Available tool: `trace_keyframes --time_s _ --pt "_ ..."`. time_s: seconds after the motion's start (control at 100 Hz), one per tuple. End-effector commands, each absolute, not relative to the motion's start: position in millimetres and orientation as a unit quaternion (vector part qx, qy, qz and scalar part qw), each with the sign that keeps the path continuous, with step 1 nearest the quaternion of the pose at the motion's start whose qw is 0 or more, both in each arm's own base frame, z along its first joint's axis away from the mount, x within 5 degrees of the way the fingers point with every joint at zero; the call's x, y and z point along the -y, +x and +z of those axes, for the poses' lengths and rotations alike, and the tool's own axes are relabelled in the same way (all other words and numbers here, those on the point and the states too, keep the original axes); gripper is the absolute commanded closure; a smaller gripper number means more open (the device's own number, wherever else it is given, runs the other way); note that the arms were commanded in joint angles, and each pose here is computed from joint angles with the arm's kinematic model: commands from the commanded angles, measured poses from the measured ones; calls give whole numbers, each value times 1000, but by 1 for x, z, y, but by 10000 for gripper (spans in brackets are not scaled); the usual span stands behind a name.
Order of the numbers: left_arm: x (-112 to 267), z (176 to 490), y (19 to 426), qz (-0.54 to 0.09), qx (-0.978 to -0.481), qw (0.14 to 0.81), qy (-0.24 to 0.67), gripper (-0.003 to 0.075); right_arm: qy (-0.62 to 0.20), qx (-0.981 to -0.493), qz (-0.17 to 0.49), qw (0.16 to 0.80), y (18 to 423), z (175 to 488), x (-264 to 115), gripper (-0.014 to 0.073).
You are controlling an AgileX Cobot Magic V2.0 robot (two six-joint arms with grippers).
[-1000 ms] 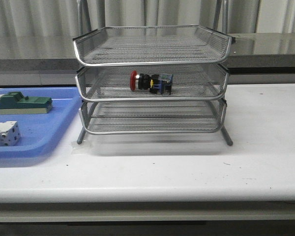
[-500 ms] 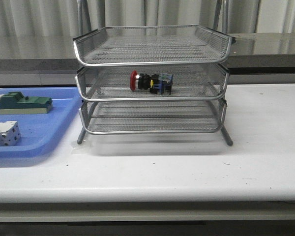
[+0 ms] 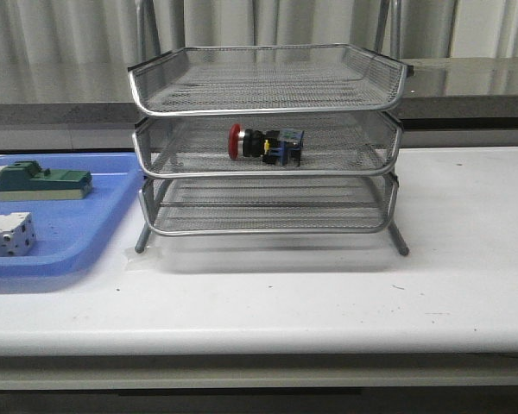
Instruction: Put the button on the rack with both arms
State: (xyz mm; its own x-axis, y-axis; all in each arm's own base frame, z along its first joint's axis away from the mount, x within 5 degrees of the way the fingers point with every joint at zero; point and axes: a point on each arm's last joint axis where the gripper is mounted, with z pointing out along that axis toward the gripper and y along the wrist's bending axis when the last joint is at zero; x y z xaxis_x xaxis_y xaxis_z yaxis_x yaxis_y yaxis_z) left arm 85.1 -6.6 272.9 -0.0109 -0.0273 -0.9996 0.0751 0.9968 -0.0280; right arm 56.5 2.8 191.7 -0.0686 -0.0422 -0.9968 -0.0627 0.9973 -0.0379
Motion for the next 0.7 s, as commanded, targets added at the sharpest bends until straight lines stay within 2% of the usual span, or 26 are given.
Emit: trace_keyframes --time_s 0.0,0.25,0.69 --pt "3 287 85 -30 -680 733 -6 741 -38 -696 9 717 55 200 -3 653" --pt "3 288 85 -15 -679 734 10 741 -38 -696 9 717 55 200 -3 653" --pt "5 279 82 -44 -679 733 1 741 -38 -696 9 717 55 200 -3 653"
